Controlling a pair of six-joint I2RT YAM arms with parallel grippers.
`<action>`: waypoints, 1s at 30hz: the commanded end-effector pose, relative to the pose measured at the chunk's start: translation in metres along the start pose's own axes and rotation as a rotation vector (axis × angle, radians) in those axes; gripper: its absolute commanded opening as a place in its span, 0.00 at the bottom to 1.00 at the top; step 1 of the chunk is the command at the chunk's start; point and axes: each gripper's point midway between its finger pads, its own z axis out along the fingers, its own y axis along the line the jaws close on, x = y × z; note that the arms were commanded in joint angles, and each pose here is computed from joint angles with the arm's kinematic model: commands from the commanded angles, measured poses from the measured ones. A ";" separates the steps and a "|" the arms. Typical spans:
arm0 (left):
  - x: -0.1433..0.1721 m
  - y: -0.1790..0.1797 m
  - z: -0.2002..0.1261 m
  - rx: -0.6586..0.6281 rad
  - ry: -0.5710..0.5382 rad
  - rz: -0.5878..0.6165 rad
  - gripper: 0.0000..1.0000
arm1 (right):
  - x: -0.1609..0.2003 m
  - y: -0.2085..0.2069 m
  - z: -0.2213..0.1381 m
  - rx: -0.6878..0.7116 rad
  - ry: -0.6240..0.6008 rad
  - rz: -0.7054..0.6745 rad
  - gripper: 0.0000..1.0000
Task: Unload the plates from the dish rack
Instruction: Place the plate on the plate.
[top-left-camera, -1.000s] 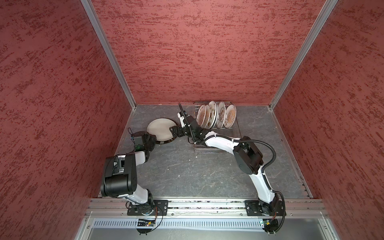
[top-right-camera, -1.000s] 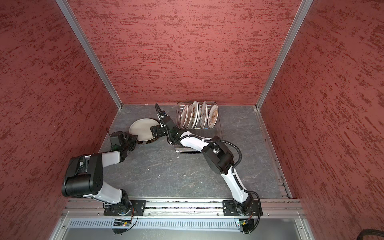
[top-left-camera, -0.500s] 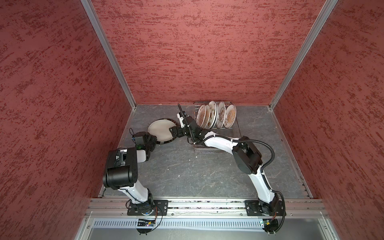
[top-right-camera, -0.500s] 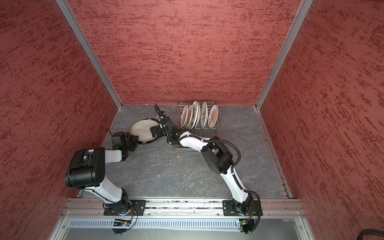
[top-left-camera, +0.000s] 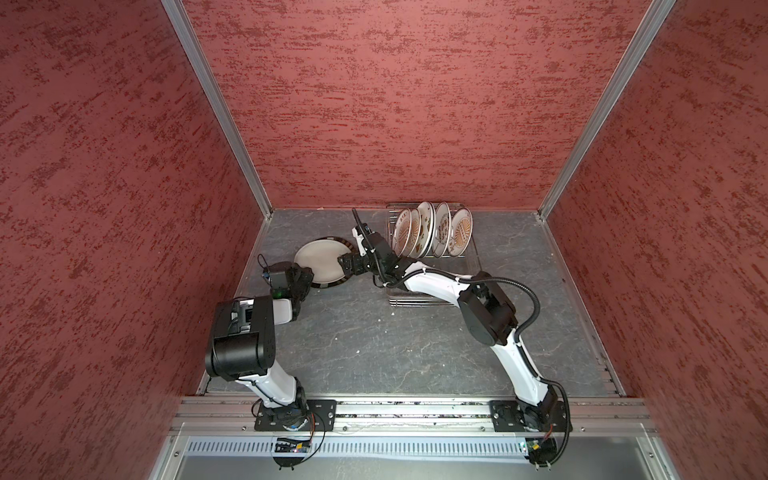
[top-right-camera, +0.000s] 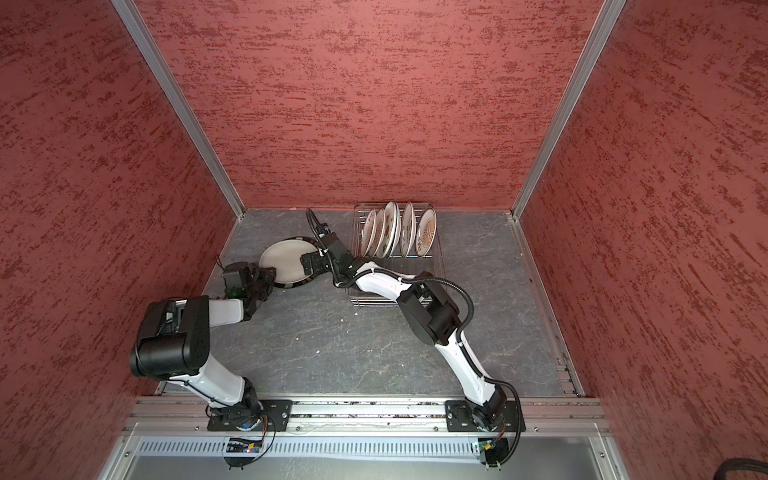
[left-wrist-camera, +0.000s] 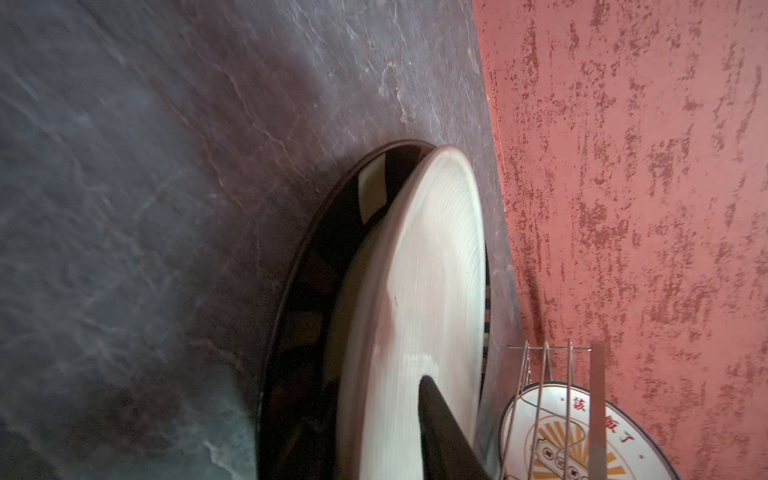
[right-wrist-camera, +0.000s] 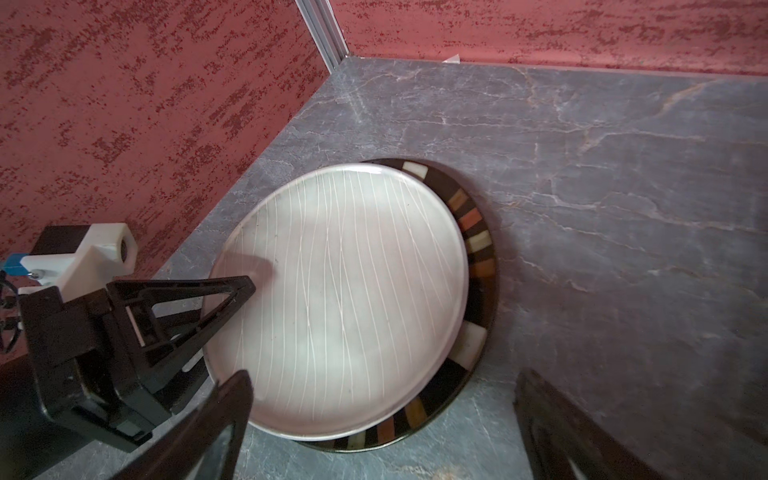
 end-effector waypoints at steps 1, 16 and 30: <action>-0.016 -0.028 -0.005 0.075 -0.050 0.042 0.35 | -0.010 0.001 0.007 0.016 -0.029 -0.020 0.99; -0.022 -0.024 -0.003 -0.002 -0.062 0.094 0.52 | -0.011 -0.002 0.004 0.031 -0.024 -0.026 0.99; -0.025 -0.025 0.006 -0.041 -0.088 0.137 0.60 | -0.007 -0.004 0.003 0.037 -0.025 -0.029 0.99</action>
